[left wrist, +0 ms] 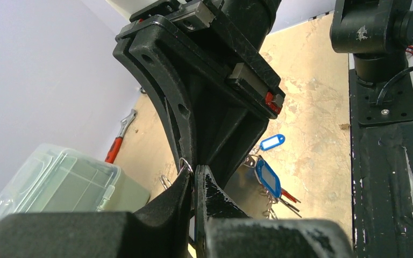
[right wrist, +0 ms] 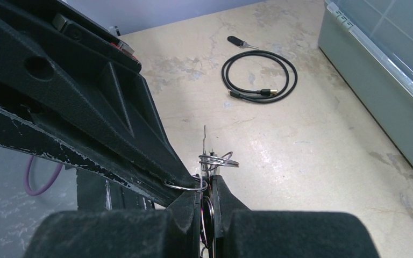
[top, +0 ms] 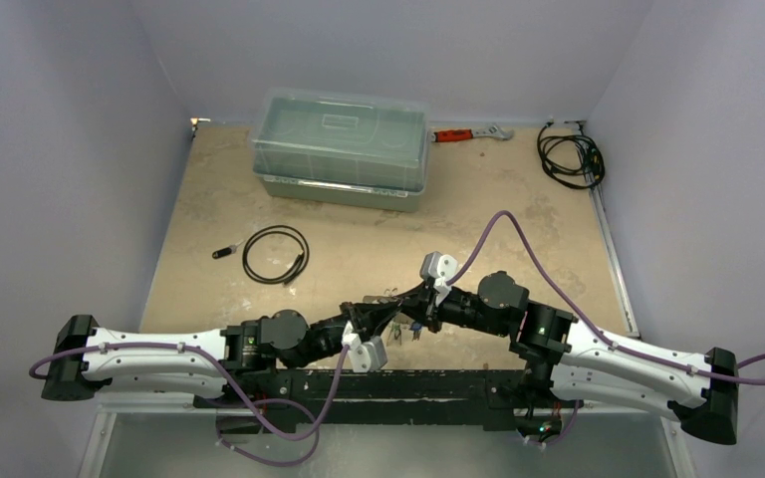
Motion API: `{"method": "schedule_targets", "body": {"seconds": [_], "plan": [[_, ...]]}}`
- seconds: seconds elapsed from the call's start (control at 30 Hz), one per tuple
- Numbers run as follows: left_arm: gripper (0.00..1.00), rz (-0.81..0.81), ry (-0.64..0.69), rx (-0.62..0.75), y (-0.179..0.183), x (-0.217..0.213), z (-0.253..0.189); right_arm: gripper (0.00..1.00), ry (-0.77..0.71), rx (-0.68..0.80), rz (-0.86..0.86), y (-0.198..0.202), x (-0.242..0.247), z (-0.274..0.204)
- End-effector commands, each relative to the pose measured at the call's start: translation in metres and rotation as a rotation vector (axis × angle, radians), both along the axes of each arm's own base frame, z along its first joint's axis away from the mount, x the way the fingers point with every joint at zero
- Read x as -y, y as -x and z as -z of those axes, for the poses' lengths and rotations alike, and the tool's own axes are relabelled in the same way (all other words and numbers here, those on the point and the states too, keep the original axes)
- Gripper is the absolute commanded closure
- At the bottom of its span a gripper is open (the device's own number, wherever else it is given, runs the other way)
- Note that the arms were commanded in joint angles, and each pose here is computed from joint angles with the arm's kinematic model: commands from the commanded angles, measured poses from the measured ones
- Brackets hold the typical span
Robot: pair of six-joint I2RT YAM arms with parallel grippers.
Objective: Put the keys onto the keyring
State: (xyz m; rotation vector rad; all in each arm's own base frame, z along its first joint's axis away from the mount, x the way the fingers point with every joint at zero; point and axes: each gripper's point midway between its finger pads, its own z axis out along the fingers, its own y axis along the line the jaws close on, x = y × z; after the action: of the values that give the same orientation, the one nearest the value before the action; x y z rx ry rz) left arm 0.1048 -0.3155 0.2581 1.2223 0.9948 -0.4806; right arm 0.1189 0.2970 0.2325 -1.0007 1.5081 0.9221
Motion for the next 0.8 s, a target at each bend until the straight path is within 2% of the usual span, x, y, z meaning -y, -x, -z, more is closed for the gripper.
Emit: {"method": "schedule_targets", "body": {"seconds": [0.0, 0.2, 0.3, 0.53, 0.77], "plan": [[0.99, -0.071, 0.024, -0.003, -0.011, -0.006, -0.017, 1.0, -0.121, 0.058, -0.031, 0.006, -0.003, -0.047], [0.94, -0.113, 0.082, -0.008, -0.016, -0.018, -0.029, 1.0, -0.115, 0.06, -0.028, 0.006, -0.004, -0.045], [1.0, -0.112, 0.093, -0.01, -0.016, -0.019, -0.03, 1.0, -0.107, 0.062, -0.036, 0.008, -0.007, -0.044], [1.0, -0.162, 0.077, -0.018, -0.023, -0.02, -0.026, 1.0, -0.096, 0.067, -0.045, 0.011, -0.01, -0.042], [1.0, -0.168, 0.15, -0.029, -0.023, -0.03, -0.043, 1.0, -0.087, 0.068, -0.059, 0.014, -0.012, -0.037]]}}
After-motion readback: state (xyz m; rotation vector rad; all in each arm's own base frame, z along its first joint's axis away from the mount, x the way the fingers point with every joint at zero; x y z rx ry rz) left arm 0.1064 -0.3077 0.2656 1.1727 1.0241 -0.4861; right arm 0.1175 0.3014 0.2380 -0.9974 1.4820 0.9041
